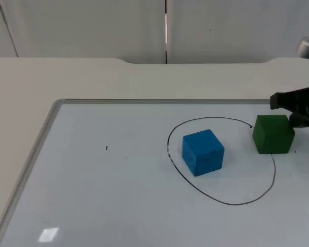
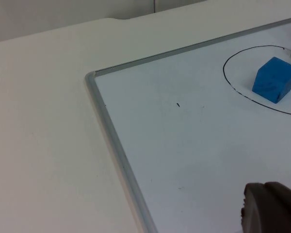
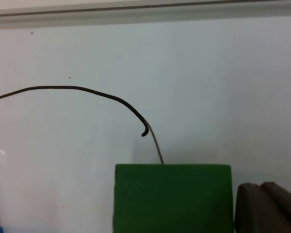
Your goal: Push the two cubes into the marked area.
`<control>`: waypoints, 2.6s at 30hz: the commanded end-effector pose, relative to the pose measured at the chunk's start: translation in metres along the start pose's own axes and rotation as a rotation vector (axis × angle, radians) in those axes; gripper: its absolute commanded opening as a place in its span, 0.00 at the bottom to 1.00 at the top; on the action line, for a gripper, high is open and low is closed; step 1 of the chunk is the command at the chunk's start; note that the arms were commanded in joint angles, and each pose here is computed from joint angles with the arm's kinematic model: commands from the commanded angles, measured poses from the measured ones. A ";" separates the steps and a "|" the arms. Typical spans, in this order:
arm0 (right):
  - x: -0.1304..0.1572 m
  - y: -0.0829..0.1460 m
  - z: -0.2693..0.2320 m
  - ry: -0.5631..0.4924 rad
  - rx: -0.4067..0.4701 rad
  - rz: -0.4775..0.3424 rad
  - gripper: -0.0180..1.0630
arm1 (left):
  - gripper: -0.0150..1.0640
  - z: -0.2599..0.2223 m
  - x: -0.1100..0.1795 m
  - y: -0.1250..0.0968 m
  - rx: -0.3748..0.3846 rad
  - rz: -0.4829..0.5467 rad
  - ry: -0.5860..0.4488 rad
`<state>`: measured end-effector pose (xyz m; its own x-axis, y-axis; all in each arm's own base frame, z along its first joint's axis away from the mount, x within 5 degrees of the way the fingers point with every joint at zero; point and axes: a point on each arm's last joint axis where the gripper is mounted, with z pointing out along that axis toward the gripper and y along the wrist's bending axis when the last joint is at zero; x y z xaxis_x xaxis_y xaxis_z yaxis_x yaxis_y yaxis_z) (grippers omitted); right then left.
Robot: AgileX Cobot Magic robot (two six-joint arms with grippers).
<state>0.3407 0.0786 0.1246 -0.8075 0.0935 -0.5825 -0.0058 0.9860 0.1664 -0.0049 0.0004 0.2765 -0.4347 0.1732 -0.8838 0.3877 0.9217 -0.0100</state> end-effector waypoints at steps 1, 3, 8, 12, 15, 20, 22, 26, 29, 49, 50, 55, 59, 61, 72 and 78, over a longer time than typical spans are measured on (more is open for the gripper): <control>-0.003 0.003 0.000 -0.020 -0.008 0.008 0.02 | 0.01 0.001 0.002 0.000 -0.005 0.000 0.005; -0.003 0.003 0.000 -0.020 -0.008 0.008 0.02 | 0.01 0.001 0.002 0.000 -0.005 0.000 0.005; -0.001 0.009 0.000 -0.017 -0.018 -0.008 0.02 | 0.01 0.001 0.002 0.000 -0.005 0.000 0.005; 0.000 0.019 0.000 -0.040 -0.041 -0.045 0.02 | 0.01 0.001 0.002 0.000 -0.005 0.000 0.005; -0.001 0.028 0.000 -0.070 -0.062 -0.063 0.02 | 0.01 0.001 0.002 0.000 -0.005 0.000 0.005; -0.001 0.028 -0.001 -0.075 -0.063 -0.063 0.02 | 0.01 0.001 0.002 0.000 -0.005 0.000 0.005; -0.001 0.028 -0.001 -0.075 -0.063 -0.063 0.02 | 0.01 0.001 0.002 0.000 -0.005 0.000 0.005; -0.001 0.028 -0.001 -0.075 -0.063 -0.063 0.02 | 0.01 0.001 0.002 0.000 -0.005 0.000 0.005; -0.001 0.028 -0.001 -0.074 -0.063 -0.059 0.02 | 0.01 0.001 0.002 0.000 -0.005 0.000 0.005; -0.001 0.037 -0.001 -0.106 -0.082 -0.123 0.02 | 0.01 0.001 0.002 0.000 -0.005 0.000 0.005; -0.004 0.029 -0.001 -0.112 -0.068 -0.104 0.02 | 0.01 0.001 0.002 0.000 -0.005 0.000 0.005; -0.013 0.003 0.000 -0.127 -0.020 -0.041 0.02 | 0.01 0.001 0.002 0.000 -0.005 0.000 0.005; -0.012 -0.001 0.000 -0.111 -0.010 -0.044 0.02 | 0.01 0.001 0.002 0.000 -0.005 0.000 0.005; -0.012 0.001 0.000 -0.111 -0.015 -0.052 0.02 | 0.01 0.001 0.002 0.000 -0.005 0.000 0.005; 0.005 0.001 0.024 -0.059 -0.006 -0.032 0.02 | 0.01 0.001 0.002 0.000 -0.005 0.000 0.005; 0.008 0.027 0.023 -0.102 -0.062 -0.088 0.02 | 0.01 0.001 0.002 0.000 -0.005 0.001 0.005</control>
<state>0.3460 0.1033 0.1023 -0.7610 0.0358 -0.6477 -0.0875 0.9837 0.1572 -0.0049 0.0004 0.2765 -0.4347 0.1732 -0.8838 0.3877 0.9217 -0.0100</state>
